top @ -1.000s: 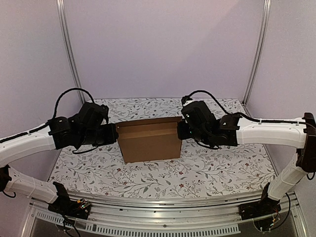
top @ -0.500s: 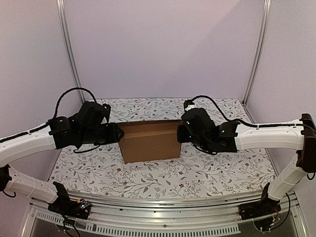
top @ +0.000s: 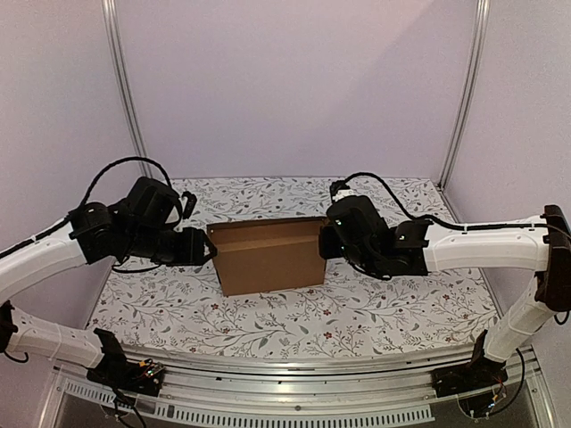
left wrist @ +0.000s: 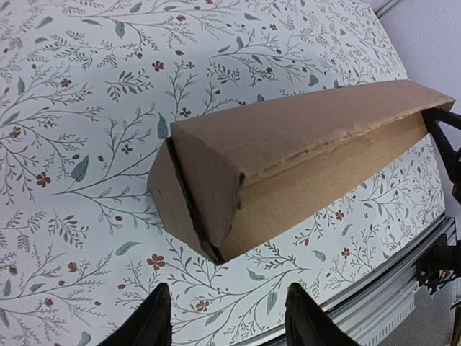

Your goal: Fold the paper box

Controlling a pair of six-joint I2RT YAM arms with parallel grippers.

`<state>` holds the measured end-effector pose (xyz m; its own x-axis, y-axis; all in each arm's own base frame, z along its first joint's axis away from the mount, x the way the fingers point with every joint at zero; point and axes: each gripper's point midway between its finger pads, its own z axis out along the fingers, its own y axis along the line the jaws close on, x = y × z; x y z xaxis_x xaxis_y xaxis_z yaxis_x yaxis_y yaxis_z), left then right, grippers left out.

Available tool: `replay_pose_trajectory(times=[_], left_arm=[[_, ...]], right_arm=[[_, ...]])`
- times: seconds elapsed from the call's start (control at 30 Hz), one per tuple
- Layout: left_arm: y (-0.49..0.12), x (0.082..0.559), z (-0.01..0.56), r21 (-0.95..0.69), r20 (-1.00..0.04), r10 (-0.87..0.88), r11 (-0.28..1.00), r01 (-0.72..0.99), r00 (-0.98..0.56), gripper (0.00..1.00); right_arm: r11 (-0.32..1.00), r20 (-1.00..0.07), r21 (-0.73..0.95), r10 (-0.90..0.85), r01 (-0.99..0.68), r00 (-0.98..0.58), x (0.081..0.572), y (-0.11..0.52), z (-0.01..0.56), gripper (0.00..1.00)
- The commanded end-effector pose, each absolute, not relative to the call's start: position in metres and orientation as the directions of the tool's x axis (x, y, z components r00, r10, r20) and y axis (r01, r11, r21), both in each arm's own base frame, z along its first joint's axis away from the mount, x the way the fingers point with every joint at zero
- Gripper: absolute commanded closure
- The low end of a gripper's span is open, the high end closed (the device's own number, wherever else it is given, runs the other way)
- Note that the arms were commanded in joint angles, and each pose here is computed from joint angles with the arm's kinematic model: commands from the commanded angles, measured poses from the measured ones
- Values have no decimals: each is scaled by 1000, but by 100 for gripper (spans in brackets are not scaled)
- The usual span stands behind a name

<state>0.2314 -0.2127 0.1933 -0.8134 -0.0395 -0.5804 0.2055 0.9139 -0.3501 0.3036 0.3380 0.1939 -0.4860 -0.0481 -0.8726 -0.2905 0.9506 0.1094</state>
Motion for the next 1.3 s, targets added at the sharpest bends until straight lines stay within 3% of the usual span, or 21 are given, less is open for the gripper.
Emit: replay_pose_trajectory(times=[0.0,0.13,0.27,0.5,0.8,1.07,1.27], left_arm=[[-199,230,209,-330,-575,-6,917,225,-818,48],[-195,241,225,-350,-607,-37,909,225,-794,51],[-197,259,246,-391,-646,-79,888,240,-760,70],[-208,290,260,-403,-676,-85,874,270,-732,93],[-225,310,246,-410,-654,-68,869,278,-753,100],[-221,281,184,-444,-540,-48,864,236,-840,100],[-217,264,161,-457,-518,-50,860,227,-854,100]], right_arm=[[950,-806,-8,-190,-311,-561,292,330,150,100],[949,-806,-11,-195,-315,-559,292,330,151,100],[948,-804,-12,-198,-318,-561,291,330,150,100],[946,-802,0,-193,-323,-565,291,332,150,100],[946,-805,-3,-195,-324,-561,291,331,152,100],[946,-794,-9,-204,-325,-573,292,334,147,100],[945,-780,-15,-215,-326,-587,292,337,140,100]])
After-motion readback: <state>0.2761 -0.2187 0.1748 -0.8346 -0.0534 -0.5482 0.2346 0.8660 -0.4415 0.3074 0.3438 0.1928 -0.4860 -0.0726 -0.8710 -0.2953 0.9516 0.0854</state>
